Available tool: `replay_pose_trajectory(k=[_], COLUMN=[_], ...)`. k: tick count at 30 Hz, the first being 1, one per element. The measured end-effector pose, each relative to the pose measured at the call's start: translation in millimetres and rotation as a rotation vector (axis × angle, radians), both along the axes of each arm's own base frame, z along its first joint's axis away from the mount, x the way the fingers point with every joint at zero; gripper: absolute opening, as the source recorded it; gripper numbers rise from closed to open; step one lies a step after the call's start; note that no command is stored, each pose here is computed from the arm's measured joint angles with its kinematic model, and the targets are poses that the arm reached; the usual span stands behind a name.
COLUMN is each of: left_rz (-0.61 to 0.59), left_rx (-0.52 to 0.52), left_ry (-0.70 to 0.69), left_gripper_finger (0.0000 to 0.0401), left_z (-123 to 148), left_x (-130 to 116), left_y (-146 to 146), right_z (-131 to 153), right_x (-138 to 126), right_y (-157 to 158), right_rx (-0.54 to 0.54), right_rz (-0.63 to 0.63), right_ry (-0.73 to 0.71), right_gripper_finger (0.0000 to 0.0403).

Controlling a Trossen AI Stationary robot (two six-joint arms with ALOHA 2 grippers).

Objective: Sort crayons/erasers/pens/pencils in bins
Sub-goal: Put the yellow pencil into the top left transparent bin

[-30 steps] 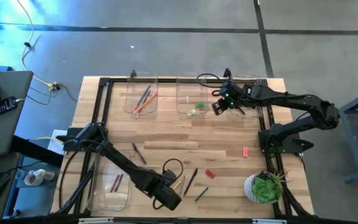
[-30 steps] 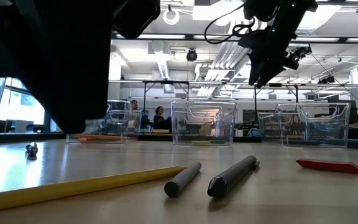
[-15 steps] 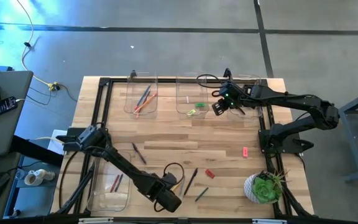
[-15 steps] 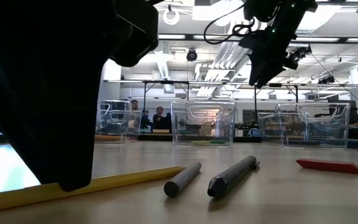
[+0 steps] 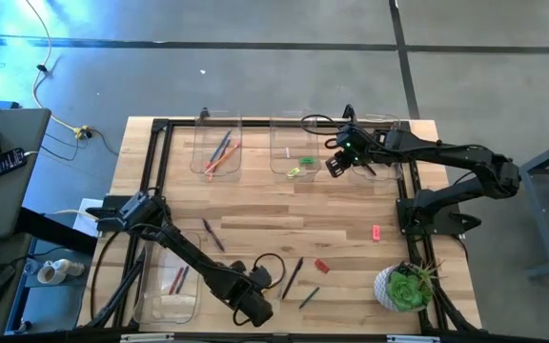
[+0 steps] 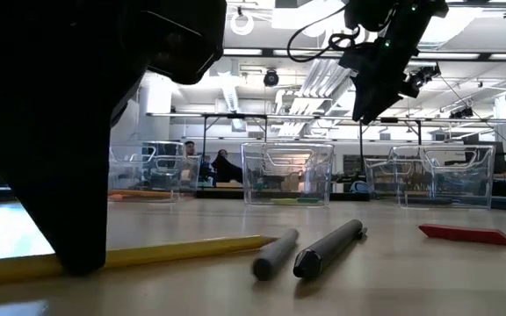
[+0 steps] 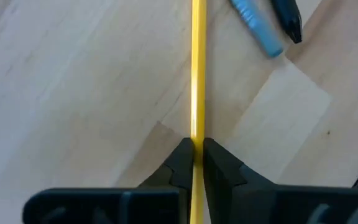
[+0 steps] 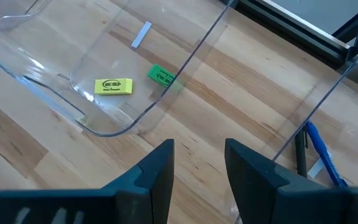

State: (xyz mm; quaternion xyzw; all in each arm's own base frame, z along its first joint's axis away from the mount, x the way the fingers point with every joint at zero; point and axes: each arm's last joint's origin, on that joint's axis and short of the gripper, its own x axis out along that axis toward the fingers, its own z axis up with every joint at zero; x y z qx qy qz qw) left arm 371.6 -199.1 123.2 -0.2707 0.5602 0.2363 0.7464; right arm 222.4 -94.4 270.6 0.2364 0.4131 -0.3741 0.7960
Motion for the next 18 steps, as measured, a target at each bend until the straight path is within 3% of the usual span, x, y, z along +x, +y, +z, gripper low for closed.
replay_pose_trajectory(k=[11, 18], left_rz=[-0.165, -0.15], left_rx=[0.136, 0.138], left_ry=[0.03, 0.024], left_gripper_finger=[0.0008, 0.0008], left_z=[-0.6, -0.6], left_x=[-2.8, -1.6], left_y=[6.6, 8.4], right_z=[-0.2, 0.7], right_x=[-2.3, -6.9], right_y=[-4.0, -0.8], right_rx=[-0.016, 0.019], right_rz=[0.033, 0.061], right_ry=[0.027, 0.041], right_gripper_finger=[0.0134, 0.0134])
